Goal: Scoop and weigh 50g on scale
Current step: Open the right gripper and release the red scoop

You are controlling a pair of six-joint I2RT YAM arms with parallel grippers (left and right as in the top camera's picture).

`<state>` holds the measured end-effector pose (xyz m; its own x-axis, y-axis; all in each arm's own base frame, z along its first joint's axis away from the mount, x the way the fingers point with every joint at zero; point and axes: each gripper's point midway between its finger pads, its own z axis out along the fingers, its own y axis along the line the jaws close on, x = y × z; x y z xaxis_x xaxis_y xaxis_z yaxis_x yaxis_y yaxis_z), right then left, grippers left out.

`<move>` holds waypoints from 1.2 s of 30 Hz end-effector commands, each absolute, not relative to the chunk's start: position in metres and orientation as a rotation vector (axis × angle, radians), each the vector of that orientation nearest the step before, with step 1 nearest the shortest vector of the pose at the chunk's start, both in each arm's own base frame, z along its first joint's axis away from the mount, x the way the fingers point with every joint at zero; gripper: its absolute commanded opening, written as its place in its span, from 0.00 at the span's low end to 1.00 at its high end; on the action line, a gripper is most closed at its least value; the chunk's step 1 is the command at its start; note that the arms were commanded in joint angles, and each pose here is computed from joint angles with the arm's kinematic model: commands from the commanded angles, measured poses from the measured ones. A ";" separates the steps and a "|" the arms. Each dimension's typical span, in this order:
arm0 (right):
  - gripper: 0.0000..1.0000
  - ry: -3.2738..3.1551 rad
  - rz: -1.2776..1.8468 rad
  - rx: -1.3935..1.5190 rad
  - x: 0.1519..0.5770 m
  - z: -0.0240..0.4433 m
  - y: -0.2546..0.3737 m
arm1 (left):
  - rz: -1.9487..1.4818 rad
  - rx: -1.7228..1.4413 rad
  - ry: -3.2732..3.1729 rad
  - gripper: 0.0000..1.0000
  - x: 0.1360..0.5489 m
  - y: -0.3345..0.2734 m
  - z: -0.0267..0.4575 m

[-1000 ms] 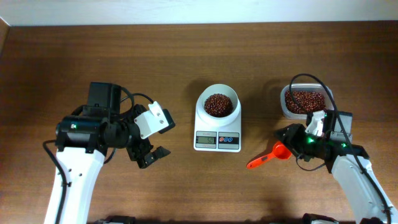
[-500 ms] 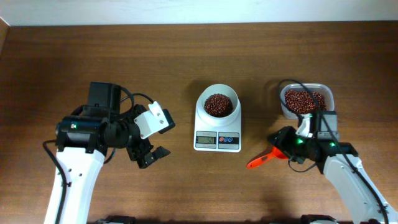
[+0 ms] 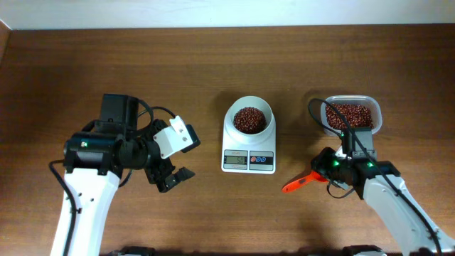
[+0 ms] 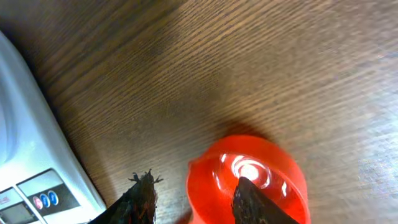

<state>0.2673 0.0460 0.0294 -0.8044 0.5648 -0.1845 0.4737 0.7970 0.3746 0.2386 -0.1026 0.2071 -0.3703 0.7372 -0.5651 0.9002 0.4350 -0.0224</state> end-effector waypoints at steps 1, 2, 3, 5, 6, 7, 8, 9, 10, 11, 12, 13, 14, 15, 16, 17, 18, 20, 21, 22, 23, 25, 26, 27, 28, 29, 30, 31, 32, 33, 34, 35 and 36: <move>0.42 2.714 0.468 0.801 0.272 0.021 0.051 | -0.448 1.364 2.207 0.99 0.241 -0.102 0.212; 0.42 2.710 0.475 0.801 0.275 0.019 0.051 | -0.448 1.364 2.207 0.99 0.241 -0.102 0.212; 0.42 2.702 0.477 0.816 0.277 0.018 0.051 | -0.448 1.364 2.207 0.99 0.241 -0.102 0.212; 0.41 2.688 0.484 0.822 0.282 0.017 0.051 | -0.448 1.364 2.207 0.99 0.241 -0.102 0.212; 0.38 2.690 0.483 0.822 0.282 0.016 0.051 | -0.448 1.364 2.207 0.99 0.241 -0.102 0.212; 0.37 2.693 0.481 0.824 0.281 0.015 0.051 | -0.448 1.364 2.207 0.99 0.241 -0.102 0.212; 0.34 2.697 0.480 0.825 0.280 0.015 0.051 | -0.447 1.364 2.207 0.99 0.241 -0.102 0.212; 0.33 2.699 0.479 0.826 0.279 0.015 0.051 | -0.447 1.364 2.207 0.99 0.241 -0.102 0.212; 0.32 2.703 0.477 0.828 0.279 0.014 0.051 | -0.448 1.364 2.207 0.99 0.241 -0.102 0.212; 0.30 2.706 0.476 0.830 0.278 0.014 0.051 | -0.447 1.364 2.207 0.99 0.241 -0.102 0.212; 0.28 2.714 0.473 0.833 0.276 0.013 0.051 | -0.447 1.364 2.207 0.99 0.241 -0.102 0.212; 0.26 2.721 0.467 0.838 0.274 0.013 0.051 | -0.448 1.364 2.207 0.99 0.241 -0.102 0.212; 0.25 2.732 0.459 0.844 0.271 0.011 0.050 | -0.448 1.364 2.207 0.99 0.241 -0.102 0.212; 0.23 2.741 0.451 0.848 0.269 0.011 0.049 | -0.448 1.364 2.207 0.99 0.241 -0.102 0.212; 0.21 2.744 0.450 0.849 0.268 0.010 0.049 | -0.448 1.364 2.207 0.99 0.241 -0.102 0.212; 0.17 2.744 0.450 0.849 0.268 0.010 0.049 | -0.448 1.364 2.207 0.99 0.241 -0.102 0.212; 0.14 2.743 0.450 0.849 0.268 0.010 0.049 | -0.447 1.364 2.207 0.99 0.241 -0.102 0.212; 0.08 2.741 0.452 0.848 0.269 0.011 0.050 | -0.448 1.364 2.207 0.99 0.241 -0.102 0.212; 0.06 2.739 0.454 0.848 0.269 0.011 0.050 | -0.448 1.364 2.207 0.99 0.241 -0.102 0.212; 0.04 2.739 0.459 0.846 0.270 0.011 0.050 | -0.448 1.364 2.207 0.99 0.241 -0.102 0.212; 0.04 2.739 0.463 0.844 0.270 0.012 0.051 | -0.447 1.364 2.207 0.99 0.241 -0.102 0.212; 0.04 2.743 0.481 0.804 0.272 0.014 0.053 | -0.448 1.364 2.207 0.99 0.241 -0.102 0.212; 0.04 2.751 0.495 0.756 0.273 0.016 0.056 | -0.448 1.364 2.207 0.99 0.241 -0.102 0.212; 0.04 2.755 0.509 0.709 0.274 0.018 0.058 | -0.447 1.364 2.207 0.99 0.241 -0.102 0.212; 0.04 2.758 0.511 0.669 0.276 0.019 0.059 | -0.448 1.364 2.207 0.99 0.241 -0.102 0.212; 0.04 2.764 0.499 0.607 0.277 0.021 0.058 | -0.448 1.364 2.207 0.99 0.241 -0.102 0.212; 0.04 2.765 0.491 0.546 0.279 0.023 0.058 | -0.448 1.364 2.207 0.99 0.241 -0.102 0.212; 0.04 2.765 0.482 0.481 0.281 0.025 0.058 | -0.448 1.364 2.207 0.99 0.241 -0.102 0.212; 0.04 2.763 0.464 0.379 0.284 0.027 0.058 | -0.448 1.364 2.207 0.99 0.241 -0.102 0.212; 0.04 2.758 0.446 0.322 0.287 0.029 0.057 | -0.448 1.364 2.207 0.99 0.241 -0.102 0.212; 0.04 2.754 0.417 0.240 0.289 0.031 0.056 | -0.447 1.364 2.207 0.99 0.241 -0.102 0.212; 0.04 2.754 0.375 0.162 0.291 0.033 0.053 | -0.447 1.364 2.207 0.99 0.241 -0.102 0.212; 0.04 2.762 0.315 0.077 0.291 0.034 0.048 | -0.447 1.364 2.207 0.99 0.241 -0.102 0.212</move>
